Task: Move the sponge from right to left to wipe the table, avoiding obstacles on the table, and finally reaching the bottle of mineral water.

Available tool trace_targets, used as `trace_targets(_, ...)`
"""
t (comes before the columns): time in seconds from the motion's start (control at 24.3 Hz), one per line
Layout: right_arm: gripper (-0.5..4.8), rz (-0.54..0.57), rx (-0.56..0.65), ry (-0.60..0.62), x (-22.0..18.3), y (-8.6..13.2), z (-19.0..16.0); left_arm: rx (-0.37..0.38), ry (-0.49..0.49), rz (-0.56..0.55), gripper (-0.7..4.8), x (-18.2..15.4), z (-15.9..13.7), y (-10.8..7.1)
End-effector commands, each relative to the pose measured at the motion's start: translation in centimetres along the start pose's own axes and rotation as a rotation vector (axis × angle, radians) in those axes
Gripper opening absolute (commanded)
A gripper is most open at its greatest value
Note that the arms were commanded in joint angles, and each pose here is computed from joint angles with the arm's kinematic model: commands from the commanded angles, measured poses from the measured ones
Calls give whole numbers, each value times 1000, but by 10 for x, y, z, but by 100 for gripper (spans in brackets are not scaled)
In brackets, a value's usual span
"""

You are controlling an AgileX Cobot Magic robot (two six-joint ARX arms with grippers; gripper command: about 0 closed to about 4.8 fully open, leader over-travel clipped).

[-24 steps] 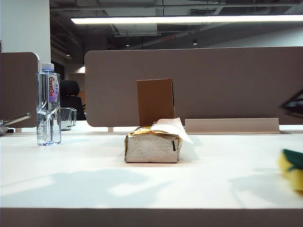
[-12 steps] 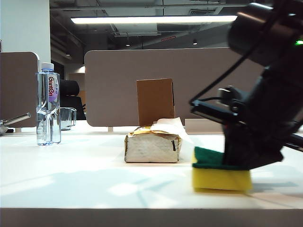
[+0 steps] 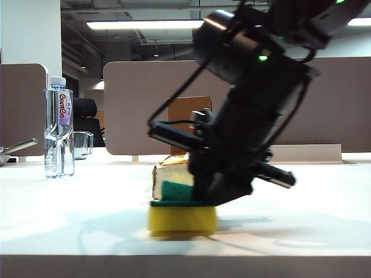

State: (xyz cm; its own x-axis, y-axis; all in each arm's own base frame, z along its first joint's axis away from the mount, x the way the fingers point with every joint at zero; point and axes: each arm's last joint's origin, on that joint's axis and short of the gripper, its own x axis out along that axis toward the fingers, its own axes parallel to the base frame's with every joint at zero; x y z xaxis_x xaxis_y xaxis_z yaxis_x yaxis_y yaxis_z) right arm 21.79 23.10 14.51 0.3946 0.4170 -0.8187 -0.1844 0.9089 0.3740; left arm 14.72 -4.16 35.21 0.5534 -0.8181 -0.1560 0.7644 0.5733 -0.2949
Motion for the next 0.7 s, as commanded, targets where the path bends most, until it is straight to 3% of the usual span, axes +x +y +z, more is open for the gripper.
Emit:
trace_targets(0.04, -6, -9, -9, 130, 11, 2, -15, 16, -11, -9, 404, -2, 3, -2)
trace_targets(0.21, 1, -7, -1, 126, 10, 2, -14, 25, -19, -10, 404, -4, 3, -5)
trace_targets(0.25, 22, -7, 0, 125, 10, 2, -14, 27, -21, -10, 404, -5, 3, -6)
trace_targets(0.29, 95, -5, 0, 121, 10, 2, -13, 31, -25, -11, 404, -5, 3, -7)
trace_targets(0.33, 127, -4, 0, 120, 10, 2, -13, 33, -27, -11, 404, -6, 4, -7)
trace_targets(0.49, 128, -2, 3, 96, 5, 2, -10, 34, -27, -11, 404, -6, 4, -8)
trace_targets(0.7, 172, -52, 15, 22, -9, -1, -1, 32, -28, -12, 404, -7, 4, -8)
